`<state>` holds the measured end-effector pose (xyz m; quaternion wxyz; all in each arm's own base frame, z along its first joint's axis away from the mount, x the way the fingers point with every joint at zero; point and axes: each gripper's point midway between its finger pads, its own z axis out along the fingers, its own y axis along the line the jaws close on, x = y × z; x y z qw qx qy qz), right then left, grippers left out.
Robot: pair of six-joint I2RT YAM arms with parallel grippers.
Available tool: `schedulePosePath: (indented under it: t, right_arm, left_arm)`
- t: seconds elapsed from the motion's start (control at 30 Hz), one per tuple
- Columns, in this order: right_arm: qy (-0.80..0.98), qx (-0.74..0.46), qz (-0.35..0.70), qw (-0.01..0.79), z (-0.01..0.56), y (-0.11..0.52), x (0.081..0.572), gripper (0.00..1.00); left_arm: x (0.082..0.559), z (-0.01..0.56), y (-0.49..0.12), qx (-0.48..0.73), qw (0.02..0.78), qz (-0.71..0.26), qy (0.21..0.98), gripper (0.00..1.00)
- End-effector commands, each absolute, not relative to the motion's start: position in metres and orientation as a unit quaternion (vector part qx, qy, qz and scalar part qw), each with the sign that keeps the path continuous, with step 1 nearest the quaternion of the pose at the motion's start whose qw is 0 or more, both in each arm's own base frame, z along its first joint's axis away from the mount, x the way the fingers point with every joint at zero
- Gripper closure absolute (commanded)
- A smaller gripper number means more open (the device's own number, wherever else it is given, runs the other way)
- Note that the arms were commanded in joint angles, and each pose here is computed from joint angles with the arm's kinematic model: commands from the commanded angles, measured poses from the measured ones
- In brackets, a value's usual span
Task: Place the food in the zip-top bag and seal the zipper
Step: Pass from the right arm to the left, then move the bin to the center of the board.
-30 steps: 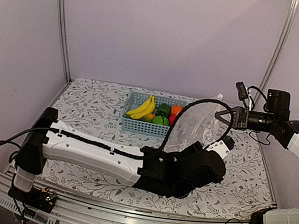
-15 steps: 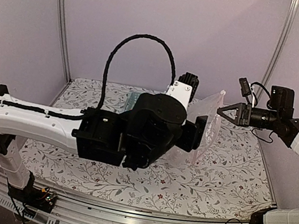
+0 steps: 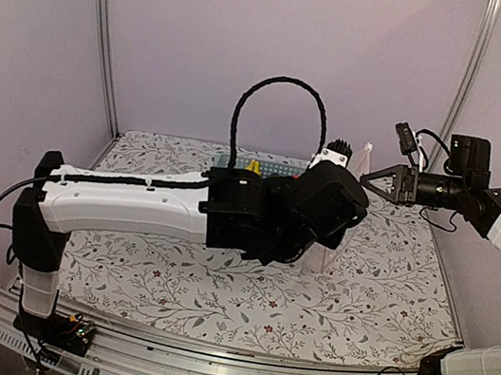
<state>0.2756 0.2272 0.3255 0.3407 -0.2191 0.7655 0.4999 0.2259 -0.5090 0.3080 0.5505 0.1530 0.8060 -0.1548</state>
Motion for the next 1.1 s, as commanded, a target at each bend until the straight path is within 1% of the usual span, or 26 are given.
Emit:
schedulePosePath:
  t: [0.0,0.1,0.17,0.27,0.3,0.33,0.37,0.4,0.43,0.47,0.5,0.53,0.57,0.63,0.67,0.77,0.93,1.0,1.07]
  right_arm:
    - [0.765,-0.212,0.511,0.329,0.330,0.230,0.273,1.00]
    - [0.766,-0.207,0.516,0.323,0.329,0.231,0.272,1.00]
    - [0.767,-0.203,0.519,0.319,0.327,0.231,0.272,1.00]
    - [0.768,-0.201,0.523,0.311,0.324,0.232,0.270,1.00]
    - [0.768,-0.202,0.523,0.310,0.324,0.232,0.270,1.00]
    - [0.768,-0.203,0.524,0.309,0.323,0.233,0.270,1.00]
    - [0.765,-0.206,0.525,0.311,0.325,0.233,0.269,1.00]
    - [0.763,-0.209,0.526,0.312,0.328,0.233,0.268,1.00]
    - [0.759,-0.214,0.528,0.315,0.332,0.234,0.267,1.00]
    - [0.752,-0.224,0.532,0.318,0.340,0.235,0.264,0.97]
    - [0.743,-0.236,0.537,0.322,0.349,0.236,0.261,0.87]
    - [0.734,-0.252,0.538,0.329,0.360,0.236,0.258,0.74]
    - [0.727,-0.263,0.538,0.336,0.370,0.237,0.256,0.62]
    - [0.710,-0.289,0.539,0.350,0.388,0.237,0.251,0.47]
    - [0.703,-0.297,0.539,0.357,0.394,0.237,0.249,0.43]
    - [0.693,-0.310,0.541,0.362,0.401,0.238,0.246,0.38]
    - [0.696,-0.318,0.530,0.367,0.387,0.237,0.257,0.37]
    - [0.694,-0.324,0.528,0.368,0.383,0.236,0.261,0.37]
    - [0.695,-0.325,0.523,0.372,0.380,0.235,0.267,0.37]
  left_arm:
    - [0.253,0.285,-0.491,0.138,0.518,-0.123,0.835,0.45]
    - [0.261,0.280,-0.491,0.137,0.518,-0.117,0.836,0.53]
    - [0.263,0.280,-0.492,0.137,0.525,-0.114,0.832,0.63]
    - [0.266,0.283,-0.489,0.135,0.539,-0.108,0.824,0.81]
    - [0.267,0.284,-0.487,0.133,0.545,-0.107,0.821,0.89]
    - [0.268,0.285,-0.484,0.132,0.548,-0.107,0.819,0.91]
    - [0.269,0.287,-0.481,0.130,0.550,-0.106,0.818,0.98]
    - [0.271,0.287,-0.477,0.130,0.551,-0.105,0.818,1.00]
    - [0.273,0.288,-0.471,0.132,0.550,-0.103,0.818,1.00]
    - [0.275,0.288,-0.465,0.138,0.548,-0.098,0.819,1.00]
    - [0.277,0.291,-0.456,0.141,0.548,-0.089,0.820,1.00]
    - [0.281,0.294,-0.442,0.134,0.548,-0.075,0.822,1.00]
    - [0.283,0.299,-0.426,0.128,0.548,-0.060,0.825,1.00]
    - [0.283,0.309,-0.393,0.122,0.547,-0.037,0.827,1.00]
    - [0.282,0.315,-0.374,0.120,0.547,-0.028,0.828,1.00]
    - [0.275,0.333,-0.317,0.105,0.544,-0.006,0.832,1.00]
    - [0.253,0.382,-0.196,0.044,0.565,0.066,0.821,1.00]
    - [0.243,0.398,-0.161,0.030,0.575,0.085,0.813,1.00]
    - [0.237,0.410,-0.141,0.036,0.582,0.101,0.806,1.00]
